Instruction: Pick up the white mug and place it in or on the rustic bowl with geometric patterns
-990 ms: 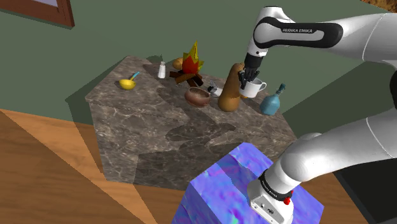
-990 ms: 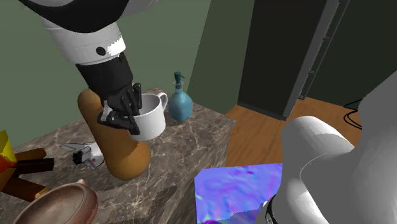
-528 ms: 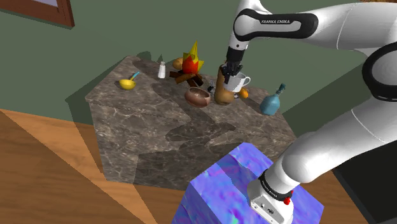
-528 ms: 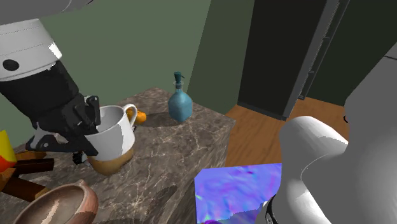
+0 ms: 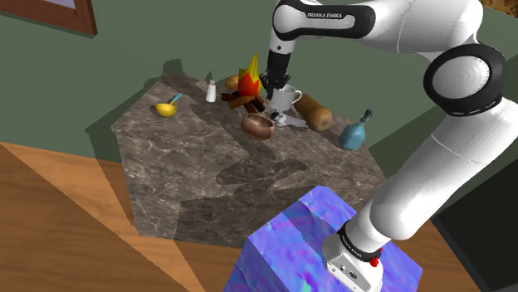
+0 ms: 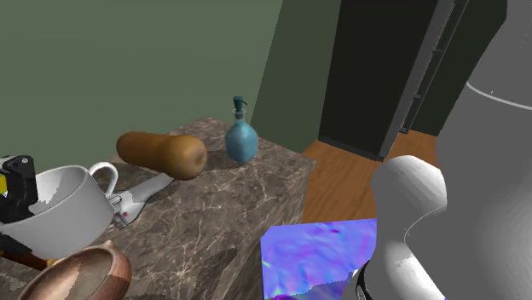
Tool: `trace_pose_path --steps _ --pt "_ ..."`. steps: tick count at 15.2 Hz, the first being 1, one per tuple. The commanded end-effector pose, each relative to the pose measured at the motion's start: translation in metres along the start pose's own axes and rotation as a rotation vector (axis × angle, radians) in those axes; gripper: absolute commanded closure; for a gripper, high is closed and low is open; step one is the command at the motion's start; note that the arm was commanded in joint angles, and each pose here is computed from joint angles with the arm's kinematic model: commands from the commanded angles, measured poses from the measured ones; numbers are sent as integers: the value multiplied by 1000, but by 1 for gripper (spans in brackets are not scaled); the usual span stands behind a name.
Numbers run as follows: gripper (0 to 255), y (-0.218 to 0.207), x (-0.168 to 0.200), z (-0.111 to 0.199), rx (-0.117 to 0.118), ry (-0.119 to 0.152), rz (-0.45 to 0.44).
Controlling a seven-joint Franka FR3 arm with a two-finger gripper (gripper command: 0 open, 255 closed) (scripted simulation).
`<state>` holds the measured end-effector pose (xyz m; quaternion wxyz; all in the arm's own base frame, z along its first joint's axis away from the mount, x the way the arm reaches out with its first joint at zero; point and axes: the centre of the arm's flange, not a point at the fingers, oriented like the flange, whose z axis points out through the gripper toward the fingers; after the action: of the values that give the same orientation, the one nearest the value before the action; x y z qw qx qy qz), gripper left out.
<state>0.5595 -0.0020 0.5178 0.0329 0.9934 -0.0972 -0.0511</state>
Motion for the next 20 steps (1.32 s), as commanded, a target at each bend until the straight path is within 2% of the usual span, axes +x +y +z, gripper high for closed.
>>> trace_pose_path --steps 1,16,20 --pt "255 -25 21 -4 0 0 1" --pt "255 -31 28 75 0 0 1" --pt "255 -31 28 77 0 0 1"
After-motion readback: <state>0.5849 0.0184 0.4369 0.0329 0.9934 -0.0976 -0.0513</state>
